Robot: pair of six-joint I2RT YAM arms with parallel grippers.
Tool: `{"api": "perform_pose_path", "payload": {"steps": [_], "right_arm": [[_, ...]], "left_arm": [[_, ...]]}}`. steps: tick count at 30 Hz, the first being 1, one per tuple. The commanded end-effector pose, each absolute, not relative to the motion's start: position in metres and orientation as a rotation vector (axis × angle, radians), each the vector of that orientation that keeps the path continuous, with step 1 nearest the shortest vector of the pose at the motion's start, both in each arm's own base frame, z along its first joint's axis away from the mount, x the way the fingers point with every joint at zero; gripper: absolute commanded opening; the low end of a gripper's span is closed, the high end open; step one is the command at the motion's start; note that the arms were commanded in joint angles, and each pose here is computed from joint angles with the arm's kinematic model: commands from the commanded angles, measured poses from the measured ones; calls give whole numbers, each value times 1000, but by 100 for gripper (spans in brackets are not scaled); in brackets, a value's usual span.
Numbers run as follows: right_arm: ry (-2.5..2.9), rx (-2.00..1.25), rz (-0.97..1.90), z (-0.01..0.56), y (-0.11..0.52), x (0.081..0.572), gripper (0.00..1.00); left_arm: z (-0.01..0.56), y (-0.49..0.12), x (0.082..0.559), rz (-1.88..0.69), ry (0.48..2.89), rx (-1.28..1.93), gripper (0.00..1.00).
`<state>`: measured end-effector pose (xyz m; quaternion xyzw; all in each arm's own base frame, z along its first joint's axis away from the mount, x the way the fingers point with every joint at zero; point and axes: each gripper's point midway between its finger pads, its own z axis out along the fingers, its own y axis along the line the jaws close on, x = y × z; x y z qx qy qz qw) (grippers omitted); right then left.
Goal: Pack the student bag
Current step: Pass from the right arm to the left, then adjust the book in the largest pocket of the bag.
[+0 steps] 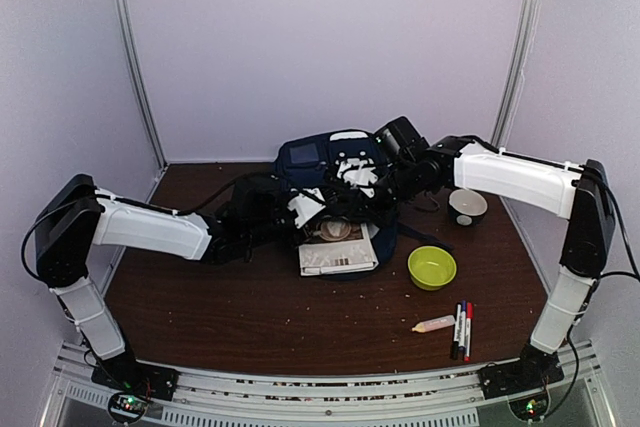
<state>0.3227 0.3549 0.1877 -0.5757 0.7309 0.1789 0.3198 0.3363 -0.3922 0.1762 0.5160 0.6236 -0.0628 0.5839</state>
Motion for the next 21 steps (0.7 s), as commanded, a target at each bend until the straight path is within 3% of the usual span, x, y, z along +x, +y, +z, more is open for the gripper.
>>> {"api": "perform_pose_path", "payload": {"steps": [1, 3, 5, 9, 12, 16, 21], "right_arm": [[1844, -1525, 604, 221, 354, 295, 8], [1832, -1557, 625, 223, 349, 285, 22], [1807, -1591, 631, 223, 342, 273, 35], [1791, -1701, 612, 201, 327, 249, 40], [1756, -1821, 590, 182, 324, 229, 35], [1694, -1992, 529, 154, 333, 204, 18], [1646, -2041, 399, 128, 356, 205, 5]], "left_arm": [[195, -395, 347, -139, 1428, 1124, 7], [195, -395, 346, -152, 1439, 1113, 0], [197, -395, 347, -166, 1447, 1094, 0], [198, -398, 348, -198, 1464, 1074, 0], [198, -399, 349, -229, 1473, 1045, 0], [199, -399, 352, -290, 1498, 1018, 0], [205, -402, 350, -375, 1515, 1009, 0]]}}
